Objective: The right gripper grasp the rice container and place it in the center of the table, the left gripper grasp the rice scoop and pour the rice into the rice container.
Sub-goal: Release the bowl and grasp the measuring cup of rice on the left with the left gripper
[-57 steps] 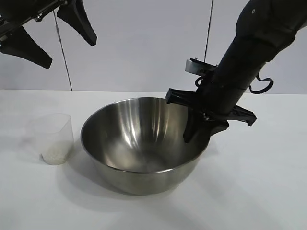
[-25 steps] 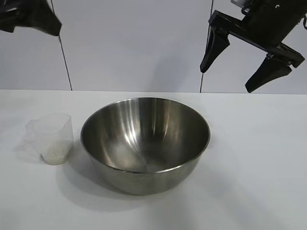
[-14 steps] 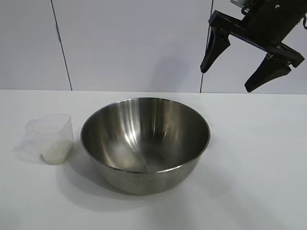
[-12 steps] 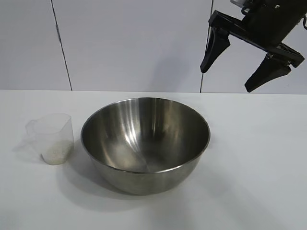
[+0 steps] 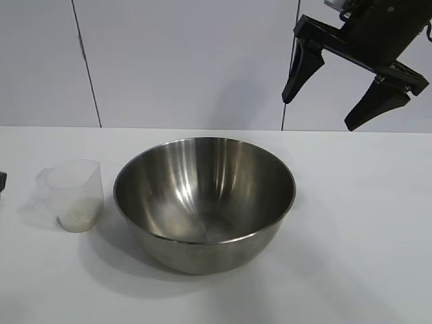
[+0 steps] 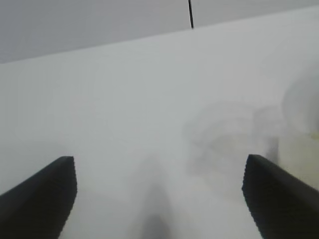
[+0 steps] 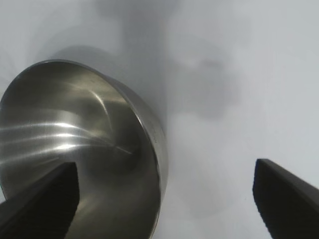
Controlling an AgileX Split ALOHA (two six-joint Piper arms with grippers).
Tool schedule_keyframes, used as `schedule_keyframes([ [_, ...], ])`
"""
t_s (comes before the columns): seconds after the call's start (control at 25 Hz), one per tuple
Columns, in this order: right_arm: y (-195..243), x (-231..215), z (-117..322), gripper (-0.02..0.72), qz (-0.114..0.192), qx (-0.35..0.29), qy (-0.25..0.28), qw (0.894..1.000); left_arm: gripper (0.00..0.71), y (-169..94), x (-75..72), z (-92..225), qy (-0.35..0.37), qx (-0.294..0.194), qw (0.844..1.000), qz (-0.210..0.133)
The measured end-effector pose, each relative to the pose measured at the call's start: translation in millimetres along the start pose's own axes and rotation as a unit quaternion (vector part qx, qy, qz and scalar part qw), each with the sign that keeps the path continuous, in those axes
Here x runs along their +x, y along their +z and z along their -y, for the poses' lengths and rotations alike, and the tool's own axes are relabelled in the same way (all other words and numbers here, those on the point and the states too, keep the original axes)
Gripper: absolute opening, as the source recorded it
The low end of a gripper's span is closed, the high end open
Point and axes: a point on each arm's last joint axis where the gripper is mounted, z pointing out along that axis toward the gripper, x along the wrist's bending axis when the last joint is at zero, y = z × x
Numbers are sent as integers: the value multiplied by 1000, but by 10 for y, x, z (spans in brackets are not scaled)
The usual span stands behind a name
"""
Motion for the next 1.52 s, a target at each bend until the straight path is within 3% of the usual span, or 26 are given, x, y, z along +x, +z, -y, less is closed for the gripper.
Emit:
schedule_keyframes([
  [0.28, 0, 0, 0, 649, 0, 0, 0, 1000, 574, 178, -120, 187, 26, 37, 999, 26],
  [0.72, 0, 0, 0, 641, 0, 0, 0, 1000, 573, 399, -231, 183, 34, 23, 998, 50],
  [1.52, 0, 0, -4, 641, 0, -2, 0, 1000, 570, 731, -316, 154, 26, 5, 999, 45],
])
